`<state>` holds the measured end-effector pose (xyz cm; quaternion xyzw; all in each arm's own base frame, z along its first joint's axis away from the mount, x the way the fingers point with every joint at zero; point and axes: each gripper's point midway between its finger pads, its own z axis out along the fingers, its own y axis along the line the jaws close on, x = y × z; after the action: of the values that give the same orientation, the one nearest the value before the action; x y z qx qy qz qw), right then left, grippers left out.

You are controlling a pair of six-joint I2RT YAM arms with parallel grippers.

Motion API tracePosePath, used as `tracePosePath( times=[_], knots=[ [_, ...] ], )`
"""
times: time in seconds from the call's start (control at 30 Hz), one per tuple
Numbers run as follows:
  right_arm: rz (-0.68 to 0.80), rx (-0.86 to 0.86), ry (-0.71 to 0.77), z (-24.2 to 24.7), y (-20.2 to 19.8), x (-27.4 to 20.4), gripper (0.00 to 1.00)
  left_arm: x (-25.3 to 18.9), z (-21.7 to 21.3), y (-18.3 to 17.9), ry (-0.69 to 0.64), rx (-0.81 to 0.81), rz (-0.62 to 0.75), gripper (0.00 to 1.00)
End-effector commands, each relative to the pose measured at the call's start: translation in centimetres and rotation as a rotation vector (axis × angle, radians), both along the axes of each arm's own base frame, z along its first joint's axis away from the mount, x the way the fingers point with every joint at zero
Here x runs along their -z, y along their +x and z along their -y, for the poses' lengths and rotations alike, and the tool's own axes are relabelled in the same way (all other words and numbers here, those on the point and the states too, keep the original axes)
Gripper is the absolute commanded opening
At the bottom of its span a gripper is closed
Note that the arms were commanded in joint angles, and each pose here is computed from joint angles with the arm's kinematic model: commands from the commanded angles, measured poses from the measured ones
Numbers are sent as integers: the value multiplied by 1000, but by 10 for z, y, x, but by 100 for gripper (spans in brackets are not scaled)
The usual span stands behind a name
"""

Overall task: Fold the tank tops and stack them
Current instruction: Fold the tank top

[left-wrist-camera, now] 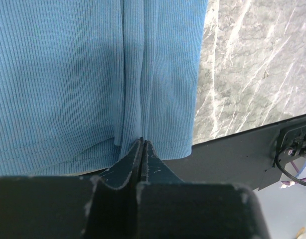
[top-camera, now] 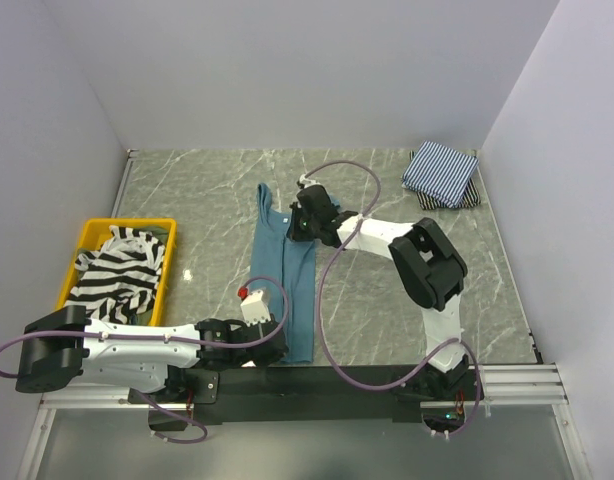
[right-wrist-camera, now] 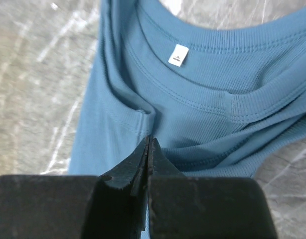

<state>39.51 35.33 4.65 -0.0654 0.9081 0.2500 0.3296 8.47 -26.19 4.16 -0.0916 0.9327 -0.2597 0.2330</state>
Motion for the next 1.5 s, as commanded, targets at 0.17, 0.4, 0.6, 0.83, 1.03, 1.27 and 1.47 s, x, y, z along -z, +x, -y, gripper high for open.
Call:
tracePosePath(
  times=[0.17,0.4,0.6,0.83,1.03,1.27,1.47],
  knots=[
    [98,-4,92,-19,13,-49,0,-3,3,2,-18,-6,7,1],
    [63,-53,57,-40,15,-25,0,-3,3,2,-20,-5,6,1],
    [24,-58,27,-42,14,-3,0,-8,3,2,-28,0,11,1],
    [38,-40,3,-35,16,-5,14,-52,5,7,-99,-4,58,6],
    [105,-32,16,-29,21,-46,46,-98,11,18,-155,0,145,16],
    [167,105,89,16,53,-114,51,-102,27,61,-159,-22,163,16],
    [112,357,92,105,76,-105,51,-82,40,101,-142,14,153,7]
  ],
)
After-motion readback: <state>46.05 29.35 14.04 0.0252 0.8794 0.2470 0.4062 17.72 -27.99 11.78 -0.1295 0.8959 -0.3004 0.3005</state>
